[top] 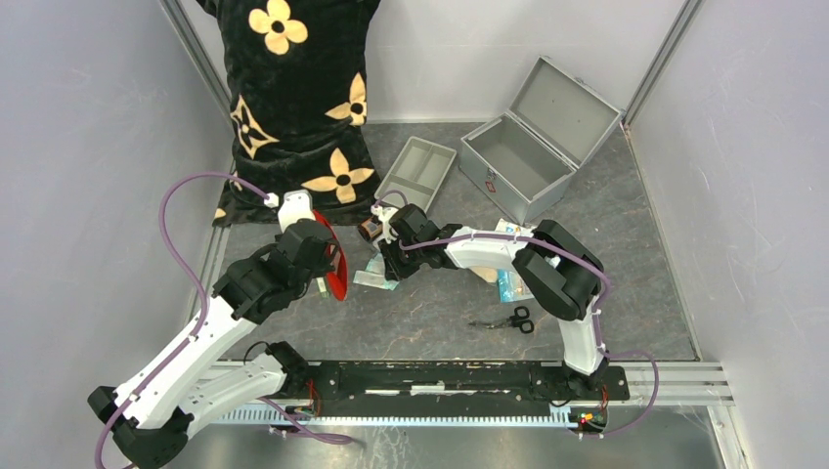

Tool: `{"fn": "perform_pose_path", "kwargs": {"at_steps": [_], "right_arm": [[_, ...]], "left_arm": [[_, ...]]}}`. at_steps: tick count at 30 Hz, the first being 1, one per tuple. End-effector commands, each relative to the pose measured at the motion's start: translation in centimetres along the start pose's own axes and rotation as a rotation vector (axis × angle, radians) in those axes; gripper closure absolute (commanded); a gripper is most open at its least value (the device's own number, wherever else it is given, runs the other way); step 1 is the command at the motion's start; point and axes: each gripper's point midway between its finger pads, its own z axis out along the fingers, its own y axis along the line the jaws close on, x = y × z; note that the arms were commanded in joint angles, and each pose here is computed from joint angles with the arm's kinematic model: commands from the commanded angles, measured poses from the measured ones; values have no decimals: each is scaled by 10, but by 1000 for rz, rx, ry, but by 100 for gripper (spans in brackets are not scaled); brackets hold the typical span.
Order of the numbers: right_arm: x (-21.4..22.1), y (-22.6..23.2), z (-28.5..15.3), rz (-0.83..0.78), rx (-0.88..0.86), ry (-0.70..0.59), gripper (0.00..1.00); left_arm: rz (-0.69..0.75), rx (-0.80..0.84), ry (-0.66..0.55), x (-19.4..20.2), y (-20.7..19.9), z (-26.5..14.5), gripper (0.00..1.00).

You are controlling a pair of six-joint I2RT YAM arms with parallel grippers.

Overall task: Organize the medicine kit
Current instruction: Pick up the medical item at the center of the board.

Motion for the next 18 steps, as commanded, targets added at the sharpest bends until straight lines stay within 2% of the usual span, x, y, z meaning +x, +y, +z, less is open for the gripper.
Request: {"fn": "perform_pose_path", "kwargs": {"at_steps": [1,4,6,14,18], "right_arm": [[-10,3,-1,-4,-13,-44,84],[-16,7,-10,-5,-26,-85,96],[-20,10,-18,1,-42,-112,100],[-50,21,-60,54,-106,-300,100],[-56,21,-78,67,-111,-345,100]], "left_arm": [[-52,19,-26,-6,-5,-1,98],[-51,18,-22,-4,-5,0,98],[-53,20,-21,-3,-6,1,98],[-62,35,-8,3,-10,4,98],[-70,36,-7,4,-11,6,98]]}}
